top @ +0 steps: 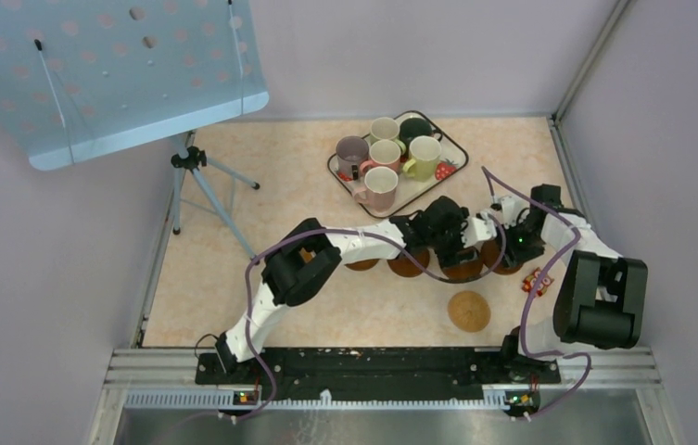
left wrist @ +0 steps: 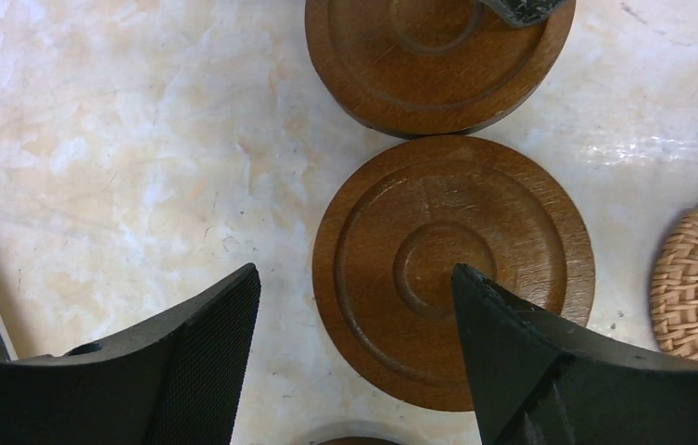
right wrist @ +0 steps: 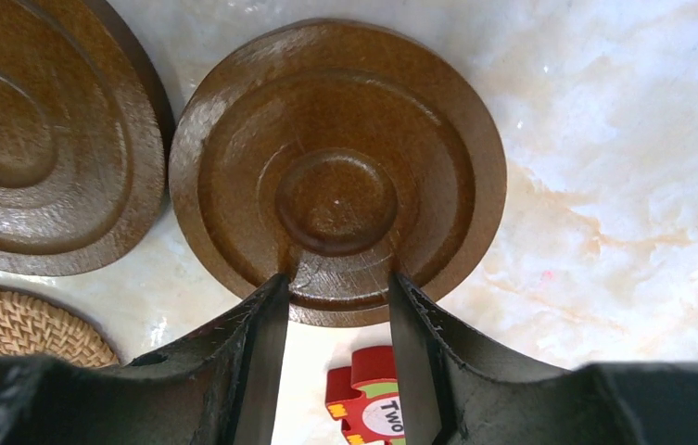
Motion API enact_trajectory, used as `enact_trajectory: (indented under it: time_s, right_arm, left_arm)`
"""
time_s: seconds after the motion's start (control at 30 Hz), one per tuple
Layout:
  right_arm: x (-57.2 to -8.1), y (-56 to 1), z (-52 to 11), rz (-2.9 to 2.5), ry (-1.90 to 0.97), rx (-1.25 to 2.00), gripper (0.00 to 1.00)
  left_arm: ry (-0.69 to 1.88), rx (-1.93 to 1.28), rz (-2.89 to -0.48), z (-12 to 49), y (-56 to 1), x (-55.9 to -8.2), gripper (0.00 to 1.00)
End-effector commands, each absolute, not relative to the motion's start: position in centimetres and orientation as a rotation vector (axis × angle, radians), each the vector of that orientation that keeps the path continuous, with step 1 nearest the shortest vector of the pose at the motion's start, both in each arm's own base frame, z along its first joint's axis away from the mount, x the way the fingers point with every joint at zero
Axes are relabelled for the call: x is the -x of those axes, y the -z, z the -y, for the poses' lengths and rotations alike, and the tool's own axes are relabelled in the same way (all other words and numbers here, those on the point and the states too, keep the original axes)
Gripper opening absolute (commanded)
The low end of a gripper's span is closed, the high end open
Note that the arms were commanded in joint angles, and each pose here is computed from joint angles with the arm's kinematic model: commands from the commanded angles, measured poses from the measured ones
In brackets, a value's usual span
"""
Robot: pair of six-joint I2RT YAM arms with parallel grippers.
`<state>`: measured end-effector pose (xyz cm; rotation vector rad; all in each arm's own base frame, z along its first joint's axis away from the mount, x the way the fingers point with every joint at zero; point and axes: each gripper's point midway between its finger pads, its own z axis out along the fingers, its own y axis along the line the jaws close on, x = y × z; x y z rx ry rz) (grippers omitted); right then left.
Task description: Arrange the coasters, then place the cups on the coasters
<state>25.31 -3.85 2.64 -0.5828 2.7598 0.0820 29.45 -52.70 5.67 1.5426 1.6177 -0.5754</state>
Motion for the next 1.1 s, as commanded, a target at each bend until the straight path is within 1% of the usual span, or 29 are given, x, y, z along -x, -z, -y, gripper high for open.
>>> enact_trajectory:
  time_s: [0.0, 0.27, 0.5, 0.63, 0.73, 0.87, 1.07]
  right_arm:
    - [-23.8, -2.6, 4.9, -2.792, -0.065, 0.549, 0.44]
    - [-24.5, -3.0, 5.5, -2.782, -0.040, 0.522, 0.44]
    - [-25.4, -3.6, 5.9, -2.768, -0.034, 0.504, 0.44]
    - [-25.5, -4.5, 5.5, -2.741, -0.060, 0.524, 0.46]
    - [-25.7, -5.6, 5.1, -2.702, -0.074, 0.534, 0.49]
    - [-25.9, -7.2, 4.4, -2.650, -0.099, 0.536, 0.54]
    - [-25.5, -9.8, 2.1, -2.537, -0.214, 0.603, 0.63]
  left_arm:
    - [0.581, -1.496, -1.618, 53.7, -6.8, -29.8, 0.81]
    - [0.465, -1.468, -1.659, 52.9, -5.2, -31.9, 0.78]
    - [0.423, -1.440, -1.678, 52.3, -5.0, -33.3, 0.77]
    - [0.412, -1.434, -1.681, 52.5, -5.2, -33.6, 0.77]
    - [0.404, -1.423, -1.690, 52.5, -5.4, -33.9, 0.77]
    - [0.439, -1.395, -1.681, 53.0, -7.0, -34.0, 0.81]
    - [0.602, -1.356, -1.606, 53.4, -12.3, -32.1, 0.90]
